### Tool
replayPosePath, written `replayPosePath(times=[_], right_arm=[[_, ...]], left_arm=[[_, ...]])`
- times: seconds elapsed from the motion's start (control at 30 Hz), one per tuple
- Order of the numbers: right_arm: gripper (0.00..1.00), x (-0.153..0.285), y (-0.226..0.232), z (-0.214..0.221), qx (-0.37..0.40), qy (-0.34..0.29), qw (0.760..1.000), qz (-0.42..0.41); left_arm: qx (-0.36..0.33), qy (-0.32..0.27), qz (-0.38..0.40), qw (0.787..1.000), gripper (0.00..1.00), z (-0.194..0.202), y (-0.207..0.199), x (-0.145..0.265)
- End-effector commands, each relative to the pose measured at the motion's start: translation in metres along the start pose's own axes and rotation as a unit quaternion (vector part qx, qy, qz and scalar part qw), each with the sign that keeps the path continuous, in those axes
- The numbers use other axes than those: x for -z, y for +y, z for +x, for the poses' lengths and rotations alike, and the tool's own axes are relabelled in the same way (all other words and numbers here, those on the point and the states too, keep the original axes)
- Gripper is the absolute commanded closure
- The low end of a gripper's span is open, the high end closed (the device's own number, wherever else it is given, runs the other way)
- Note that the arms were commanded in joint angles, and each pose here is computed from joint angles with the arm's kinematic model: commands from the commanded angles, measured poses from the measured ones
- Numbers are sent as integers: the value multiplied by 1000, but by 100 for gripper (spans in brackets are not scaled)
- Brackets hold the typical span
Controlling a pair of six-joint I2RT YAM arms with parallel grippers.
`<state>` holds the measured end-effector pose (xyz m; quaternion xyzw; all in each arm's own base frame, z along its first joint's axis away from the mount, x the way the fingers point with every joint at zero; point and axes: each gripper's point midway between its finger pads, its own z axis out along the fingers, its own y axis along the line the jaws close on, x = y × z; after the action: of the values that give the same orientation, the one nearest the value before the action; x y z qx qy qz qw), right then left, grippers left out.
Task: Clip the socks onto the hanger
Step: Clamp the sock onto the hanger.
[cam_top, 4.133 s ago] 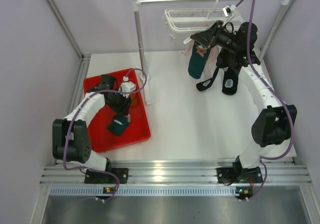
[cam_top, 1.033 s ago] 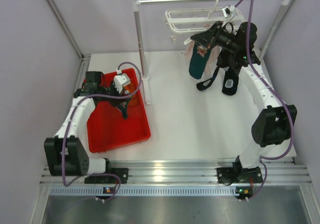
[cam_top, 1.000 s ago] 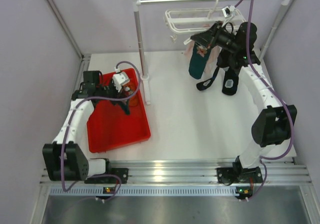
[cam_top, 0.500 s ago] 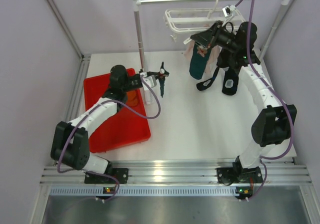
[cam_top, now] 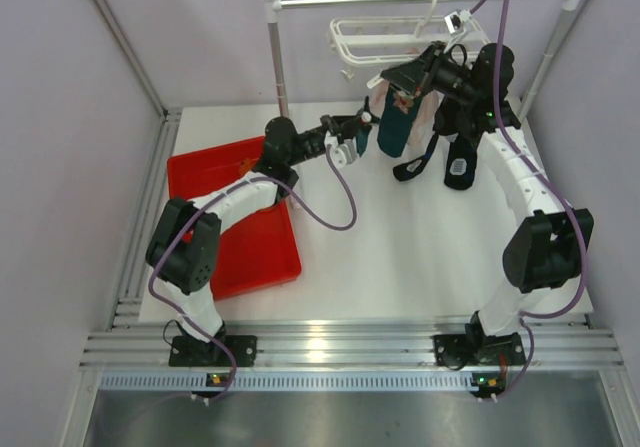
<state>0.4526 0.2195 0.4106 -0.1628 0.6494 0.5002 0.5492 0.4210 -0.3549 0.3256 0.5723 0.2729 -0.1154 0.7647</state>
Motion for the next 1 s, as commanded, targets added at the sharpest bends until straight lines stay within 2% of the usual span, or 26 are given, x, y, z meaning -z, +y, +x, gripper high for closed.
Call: replayPosePath(times=[0.0, 0.3, 0.5, 0.67, 0.97], right_arm=[[100, -2, 12, -26, 40, -27, 999, -21], [100, -1, 14, -28, 39, -31, 999, -20], [100, 0, 14, -31, 46, -36, 998, -10], [100, 1, 11, -32, 52, -36, 998, -2], [100, -1, 7, -27, 55, -32, 998, 2]], left_arm=[[-65, -40, -42, 996, 100, -33, 40, -16], [-60, -5, -38, 997, 100, -19, 36, -24], [-42, 81, -21, 996, 100, 5, 30, -10], [-72, 122, -14, 990, 100, 7, 32, -2], [-93, 142, -41, 985, 100, 6, 52, -2]])
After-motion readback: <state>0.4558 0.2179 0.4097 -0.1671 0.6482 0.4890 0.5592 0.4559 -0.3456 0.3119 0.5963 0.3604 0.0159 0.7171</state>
